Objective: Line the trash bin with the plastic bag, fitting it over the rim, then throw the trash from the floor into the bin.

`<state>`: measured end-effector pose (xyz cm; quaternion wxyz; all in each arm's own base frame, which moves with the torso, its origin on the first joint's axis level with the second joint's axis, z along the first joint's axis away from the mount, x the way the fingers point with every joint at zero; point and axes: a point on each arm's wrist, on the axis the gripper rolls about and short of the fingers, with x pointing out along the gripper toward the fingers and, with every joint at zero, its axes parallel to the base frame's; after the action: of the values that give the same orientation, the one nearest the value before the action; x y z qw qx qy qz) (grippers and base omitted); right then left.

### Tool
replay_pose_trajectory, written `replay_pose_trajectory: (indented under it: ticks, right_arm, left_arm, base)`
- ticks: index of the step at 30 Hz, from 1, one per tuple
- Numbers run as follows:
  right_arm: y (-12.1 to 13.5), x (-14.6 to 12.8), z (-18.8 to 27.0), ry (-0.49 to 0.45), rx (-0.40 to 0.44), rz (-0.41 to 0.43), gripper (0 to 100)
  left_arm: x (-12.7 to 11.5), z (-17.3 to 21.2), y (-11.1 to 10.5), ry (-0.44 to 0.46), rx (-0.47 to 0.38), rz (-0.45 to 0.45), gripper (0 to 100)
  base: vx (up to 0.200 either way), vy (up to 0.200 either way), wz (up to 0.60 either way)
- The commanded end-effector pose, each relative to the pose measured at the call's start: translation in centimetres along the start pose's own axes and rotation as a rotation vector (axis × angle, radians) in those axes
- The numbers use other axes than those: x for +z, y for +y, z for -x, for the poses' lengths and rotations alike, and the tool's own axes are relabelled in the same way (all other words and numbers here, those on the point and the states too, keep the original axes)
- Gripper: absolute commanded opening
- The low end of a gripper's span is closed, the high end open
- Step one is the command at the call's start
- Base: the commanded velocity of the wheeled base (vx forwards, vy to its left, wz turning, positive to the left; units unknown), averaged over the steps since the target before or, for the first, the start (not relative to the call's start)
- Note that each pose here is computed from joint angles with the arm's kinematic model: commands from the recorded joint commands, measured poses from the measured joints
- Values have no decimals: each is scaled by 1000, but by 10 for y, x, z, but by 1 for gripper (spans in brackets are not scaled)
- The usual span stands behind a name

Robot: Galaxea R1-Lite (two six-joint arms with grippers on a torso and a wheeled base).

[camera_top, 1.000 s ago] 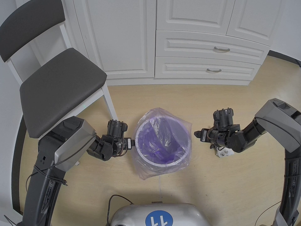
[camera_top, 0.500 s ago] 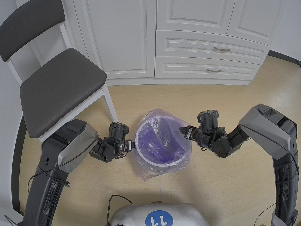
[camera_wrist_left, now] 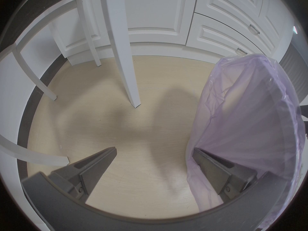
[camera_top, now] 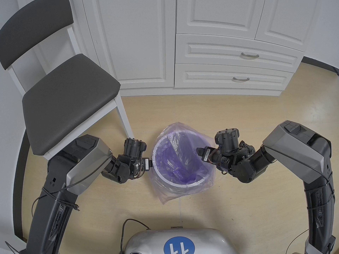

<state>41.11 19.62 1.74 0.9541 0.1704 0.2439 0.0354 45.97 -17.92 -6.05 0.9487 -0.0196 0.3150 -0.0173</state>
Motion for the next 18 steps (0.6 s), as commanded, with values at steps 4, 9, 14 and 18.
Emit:
replay_pose_trajectory:
  ticks: [4,9,14,18]
  right_arm:
    - [26,-19,16,27,59,46,100]
    - [14,-28,-6,-2,-33,74,100]
    - [2,-18,-15,-39,-75,78,100]
    - [-5,-3,-14,-67,-88,59,100]
  left_arm:
    - [-1,0,0,1,0,-1,100]
    - [-1,-1,1,-2,2,-1,100]
    - [0,-1,1,-4,2,0,100]
    - [0,-1,1,-4,2,0,100]
  base:
    - [0,0,0]
    - [0,0,0]
    - [0,0,0]
    - [0,0,0]
